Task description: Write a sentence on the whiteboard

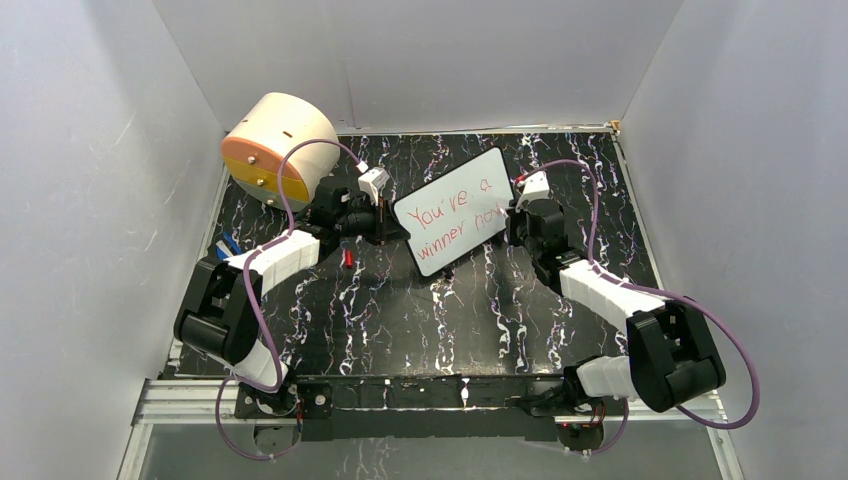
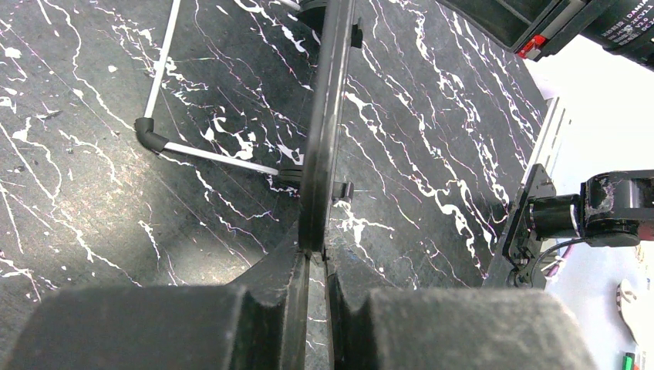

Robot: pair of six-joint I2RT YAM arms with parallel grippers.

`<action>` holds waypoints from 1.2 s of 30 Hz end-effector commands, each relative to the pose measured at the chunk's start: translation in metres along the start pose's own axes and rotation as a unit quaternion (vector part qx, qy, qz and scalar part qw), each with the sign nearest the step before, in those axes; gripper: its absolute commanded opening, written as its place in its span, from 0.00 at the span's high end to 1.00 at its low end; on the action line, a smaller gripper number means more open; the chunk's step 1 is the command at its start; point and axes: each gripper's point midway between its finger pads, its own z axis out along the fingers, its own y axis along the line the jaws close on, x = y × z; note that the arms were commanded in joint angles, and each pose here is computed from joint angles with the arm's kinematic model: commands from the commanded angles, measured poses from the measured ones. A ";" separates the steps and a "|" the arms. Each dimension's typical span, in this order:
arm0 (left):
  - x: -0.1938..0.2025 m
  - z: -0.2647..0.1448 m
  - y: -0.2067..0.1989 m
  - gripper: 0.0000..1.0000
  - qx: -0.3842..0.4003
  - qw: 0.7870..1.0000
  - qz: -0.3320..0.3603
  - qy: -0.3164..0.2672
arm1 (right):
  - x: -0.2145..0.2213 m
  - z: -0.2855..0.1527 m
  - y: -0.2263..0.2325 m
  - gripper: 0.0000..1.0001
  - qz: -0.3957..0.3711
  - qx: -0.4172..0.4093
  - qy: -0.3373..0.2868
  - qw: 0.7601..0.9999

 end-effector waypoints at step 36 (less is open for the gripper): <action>-0.009 -0.007 -0.002 1.00 -0.014 1.000 0.021 -0.006 | -0.054 0.011 -0.006 1.00 0.006 0.006 -0.074 0.997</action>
